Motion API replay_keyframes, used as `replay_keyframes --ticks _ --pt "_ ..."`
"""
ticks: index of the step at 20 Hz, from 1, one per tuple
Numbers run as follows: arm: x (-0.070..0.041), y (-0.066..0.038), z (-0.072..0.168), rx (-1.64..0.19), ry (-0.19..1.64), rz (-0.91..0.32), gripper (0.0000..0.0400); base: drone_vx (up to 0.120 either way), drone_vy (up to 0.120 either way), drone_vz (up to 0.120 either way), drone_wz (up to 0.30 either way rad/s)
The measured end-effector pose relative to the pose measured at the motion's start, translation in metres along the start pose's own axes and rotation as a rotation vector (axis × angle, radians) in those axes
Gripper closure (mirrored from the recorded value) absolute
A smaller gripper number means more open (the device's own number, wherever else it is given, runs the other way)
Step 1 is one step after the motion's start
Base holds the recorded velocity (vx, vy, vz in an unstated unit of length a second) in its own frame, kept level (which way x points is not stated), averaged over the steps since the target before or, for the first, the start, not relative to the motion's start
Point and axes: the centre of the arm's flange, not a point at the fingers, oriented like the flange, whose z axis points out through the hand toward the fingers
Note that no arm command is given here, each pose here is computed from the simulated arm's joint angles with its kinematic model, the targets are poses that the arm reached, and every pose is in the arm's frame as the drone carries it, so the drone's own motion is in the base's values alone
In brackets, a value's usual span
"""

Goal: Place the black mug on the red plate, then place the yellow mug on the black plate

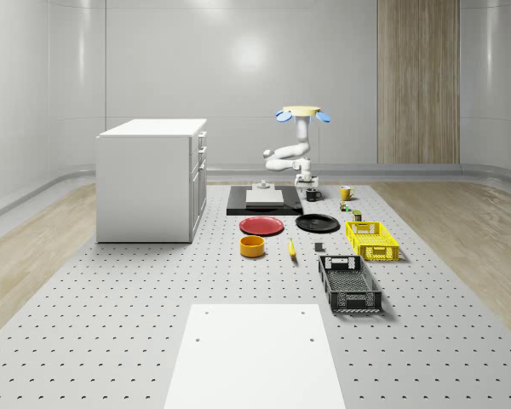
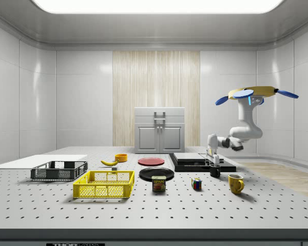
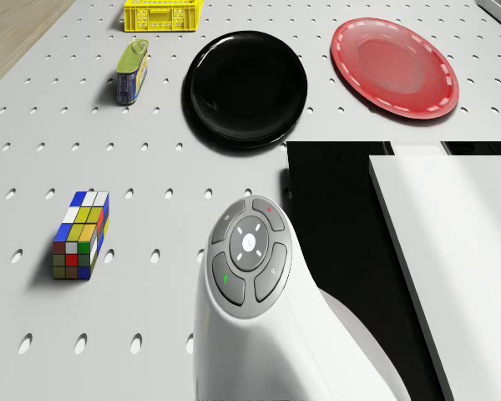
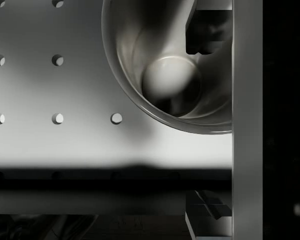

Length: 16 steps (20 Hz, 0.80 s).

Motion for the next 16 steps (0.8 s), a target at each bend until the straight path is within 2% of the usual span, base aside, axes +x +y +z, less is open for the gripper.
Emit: replay_keyframes --ticks 4,6,9,12,16 --pt "0.0007 -0.0007 0.0004 0.000 0.000 0.000 0.0000 0.000 0.000 0.000 0.000" --pt "0.0009 -0.0009 0.0005 0.000 0.000 0.000 0.0114 0.000 0.000 0.000 0.000" --pt "0.0011 -0.0010 0.0006 0.000 0.000 0.000 0.0207 0.000 0.000 0.000 0.000" --pt "0.0011 -0.0011 0.0006 0.000 0.000 0.000 0.0251 0.000 0.000 0.000 0.000" --pt "0.0012 -0.0011 -0.0001 0.000 0.000 0.000 0.0276 0.000 0.000 0.000 0.000"
